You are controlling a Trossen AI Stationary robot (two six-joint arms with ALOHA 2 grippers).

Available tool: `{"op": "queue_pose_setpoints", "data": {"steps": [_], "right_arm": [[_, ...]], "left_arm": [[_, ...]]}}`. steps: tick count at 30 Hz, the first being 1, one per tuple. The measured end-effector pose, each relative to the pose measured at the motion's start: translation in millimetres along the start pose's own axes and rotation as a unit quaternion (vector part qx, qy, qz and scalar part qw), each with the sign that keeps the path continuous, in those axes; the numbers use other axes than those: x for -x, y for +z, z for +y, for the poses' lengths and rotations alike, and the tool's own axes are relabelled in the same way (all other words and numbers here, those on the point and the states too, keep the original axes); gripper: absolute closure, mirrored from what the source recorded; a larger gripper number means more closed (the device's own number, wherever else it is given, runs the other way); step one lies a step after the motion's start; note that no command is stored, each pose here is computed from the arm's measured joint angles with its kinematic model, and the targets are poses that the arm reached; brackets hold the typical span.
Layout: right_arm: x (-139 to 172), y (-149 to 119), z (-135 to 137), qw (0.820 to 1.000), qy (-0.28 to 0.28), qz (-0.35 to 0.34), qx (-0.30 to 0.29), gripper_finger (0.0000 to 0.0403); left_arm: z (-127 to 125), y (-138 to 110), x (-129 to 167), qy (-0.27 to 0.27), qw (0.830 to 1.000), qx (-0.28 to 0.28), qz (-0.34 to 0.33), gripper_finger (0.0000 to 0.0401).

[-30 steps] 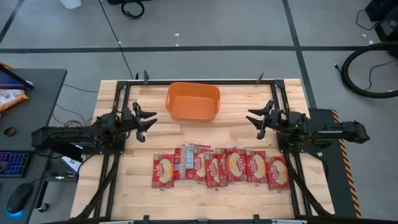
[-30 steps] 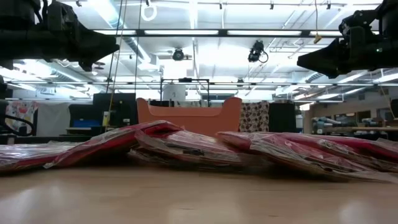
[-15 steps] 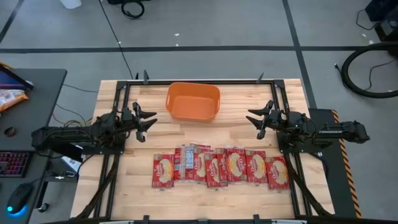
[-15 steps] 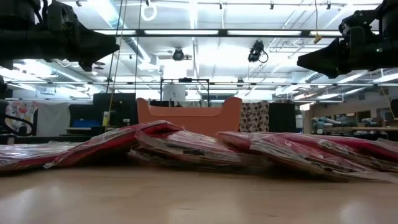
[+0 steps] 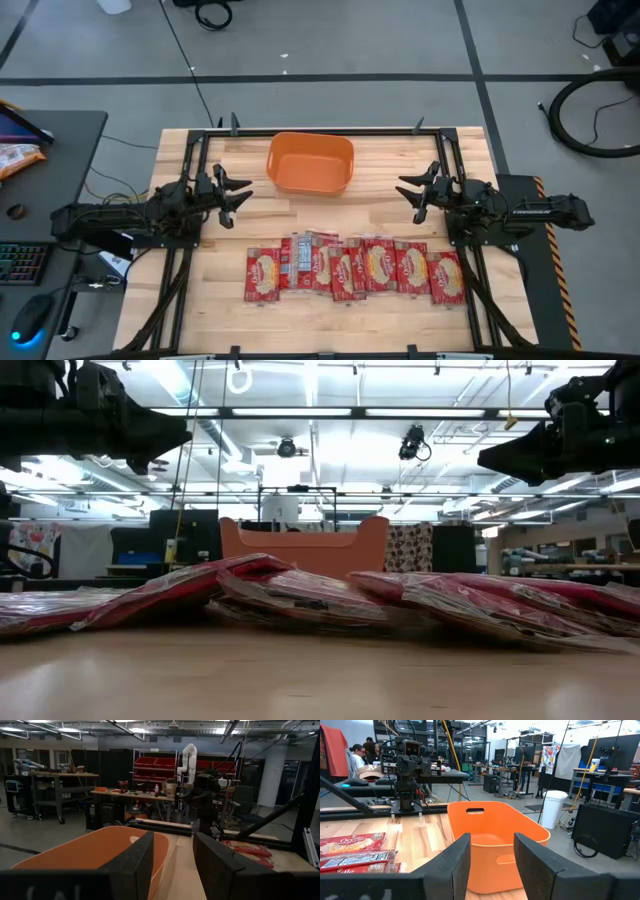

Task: Sort popcorn bags into baskets

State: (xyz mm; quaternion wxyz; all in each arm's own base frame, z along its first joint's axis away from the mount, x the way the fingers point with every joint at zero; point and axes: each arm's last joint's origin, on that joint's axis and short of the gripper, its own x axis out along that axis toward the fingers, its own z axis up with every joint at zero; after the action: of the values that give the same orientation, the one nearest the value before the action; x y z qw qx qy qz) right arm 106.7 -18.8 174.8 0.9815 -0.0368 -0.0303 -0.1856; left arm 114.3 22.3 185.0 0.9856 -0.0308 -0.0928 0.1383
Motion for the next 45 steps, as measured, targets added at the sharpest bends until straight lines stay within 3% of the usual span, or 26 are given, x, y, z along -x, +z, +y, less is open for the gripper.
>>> {"op": "queue_pose_setpoints", "data": {"steps": [10,16,22,24,26,28,30,35,40,45], "right_arm": [[0.1,3.7,-0.3,1.000,-0.001,-0.019,-0.008,0.0249],[1.5,17.2,-1.2,0.993,0.009,-0.088,-0.079,0.0249],[4.5,29.5,-3.4,0.979,0.010,-0.152,-0.137,0.0249],[4.5,29.6,-4.5,0.973,0.003,-0.153,-0.175,0.0249],[3.2,27.7,-5.1,0.967,0.002,-0.144,-0.210,0.0249],[1.1,25.2,-5.4,0.964,-0.001,-0.132,-0.232,0.0249],[-1.6,22.6,-6.0,0.958,-0.005,-0.120,-0.259,0.0249],[-9.0,14.5,-7.9,0.943,-0.008,-0.083,-0.321,0.0249],[-11.1,13.2,-8.0,0.952,0.012,-0.073,-0.297,0.0249],[-9.7,19.7,-4.5,0.961,0.089,-0.093,-0.244,0.0249]], "left_arm": [[0.0,0.3,0.0,0.000,1.000,0.003,-0.001,0.0260],[-0.2,3.1,0.0,-0.004,0.988,0.154,-0.015,0.0260],[-0.6,1.5,0.0,-0.008,0.981,0.191,-0.006,0.0260],[-2.1,2.2,0.0,-0.034,0.974,0.224,-0.001,0.0260],[-6.8,8.3,-1.3,-0.102,0.970,0.220,0.018,0.0260],[-12.3,18.9,-6.0,-0.156,0.960,0.228,0.056,0.0260],[-16.4,19.1,-9.7,-0.174,0.949,0.237,0.117,0.0260],[-30.3,6.0,-17.9,-0.183,0.936,0.219,0.204,0.0260],[-50.9,-8.2,-23.3,-0.209,0.933,0.161,0.242,0.0259],[-80.3,-14.7,-32.0,-0.204,0.932,0.096,0.284,0.0250]]}}
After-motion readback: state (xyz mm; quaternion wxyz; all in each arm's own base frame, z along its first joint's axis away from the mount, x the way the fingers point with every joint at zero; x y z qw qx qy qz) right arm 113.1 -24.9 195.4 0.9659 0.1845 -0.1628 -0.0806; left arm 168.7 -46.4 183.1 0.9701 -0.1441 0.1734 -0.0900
